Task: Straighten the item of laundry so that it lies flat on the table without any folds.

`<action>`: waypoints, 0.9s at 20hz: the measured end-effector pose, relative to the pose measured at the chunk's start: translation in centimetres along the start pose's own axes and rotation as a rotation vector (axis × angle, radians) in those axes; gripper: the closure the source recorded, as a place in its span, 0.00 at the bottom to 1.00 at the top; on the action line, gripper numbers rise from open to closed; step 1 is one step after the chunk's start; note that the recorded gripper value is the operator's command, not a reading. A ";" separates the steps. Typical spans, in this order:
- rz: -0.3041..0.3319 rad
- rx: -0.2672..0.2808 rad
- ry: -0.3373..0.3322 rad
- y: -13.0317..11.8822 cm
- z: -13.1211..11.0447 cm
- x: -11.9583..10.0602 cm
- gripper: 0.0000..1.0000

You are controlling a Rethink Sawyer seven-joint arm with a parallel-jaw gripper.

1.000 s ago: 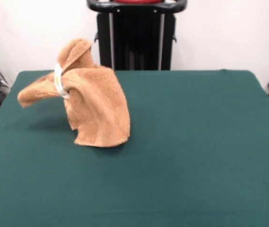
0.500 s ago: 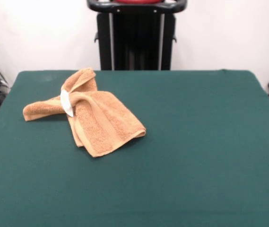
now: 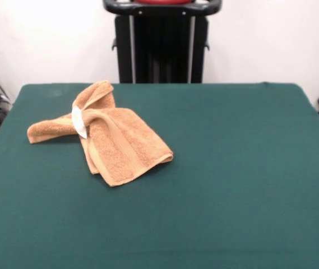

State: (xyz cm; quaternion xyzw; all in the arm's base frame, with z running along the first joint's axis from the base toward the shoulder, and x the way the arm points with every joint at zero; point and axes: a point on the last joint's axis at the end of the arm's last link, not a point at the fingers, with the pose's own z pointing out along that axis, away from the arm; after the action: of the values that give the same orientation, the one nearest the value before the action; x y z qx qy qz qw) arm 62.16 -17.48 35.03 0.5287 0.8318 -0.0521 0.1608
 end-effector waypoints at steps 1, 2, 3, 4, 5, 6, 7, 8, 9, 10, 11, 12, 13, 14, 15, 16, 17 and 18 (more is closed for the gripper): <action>0.004 -0.026 -0.007 -0.1 1.1 0.1 1.00; 0.005 -0.038 -0.012 -0.1 1.7 0.1 1.00; 0.005 -0.043 -0.014 -0.1 2.0 0.1 1.00; 0.000 -0.055 -0.023 -0.3 3.0 0.3 1.00; -0.005 -0.062 -0.030 -0.4 3.6 0.4 1.00; -0.014 -0.070 -0.037 -0.5 4.3 0.6 1.00; -0.023 -0.077 -0.043 -0.6 5.1 0.8 1.00; -0.035 -0.081 -0.046 -0.8 5.9 1.0 1.00; -0.058 -0.089 -0.049 -0.9 7.3 1.5 1.00; -0.069 -0.091 -0.048 -1.1 8.0 1.7 1.00; -0.074 -0.092 -0.047 -1.1 8.3 1.8 1.00; -0.087 -0.094 -0.043 -1.2 9.0 2.2 1.00; -0.106 -0.094 -0.030 -1.4 10.3 2.8 1.00; -0.116 -0.093 -0.022 -1.6 10.9 3.1 1.00; -0.122 -0.093 -0.015 -1.6 11.3 3.3 1.00; -0.129 -0.092 -0.004 -1.7 12.0 3.7 1.00; -0.143 -0.090 0.018 -2.0 13.3 4.4 1.00; -0.152 -0.088 0.032 -2.2 14.2 4.9 1.00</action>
State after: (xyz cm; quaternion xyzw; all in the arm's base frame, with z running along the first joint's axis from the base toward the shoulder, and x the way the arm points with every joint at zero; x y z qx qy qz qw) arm 61.31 -17.83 19.88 0.4573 0.8734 -0.0190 0.1663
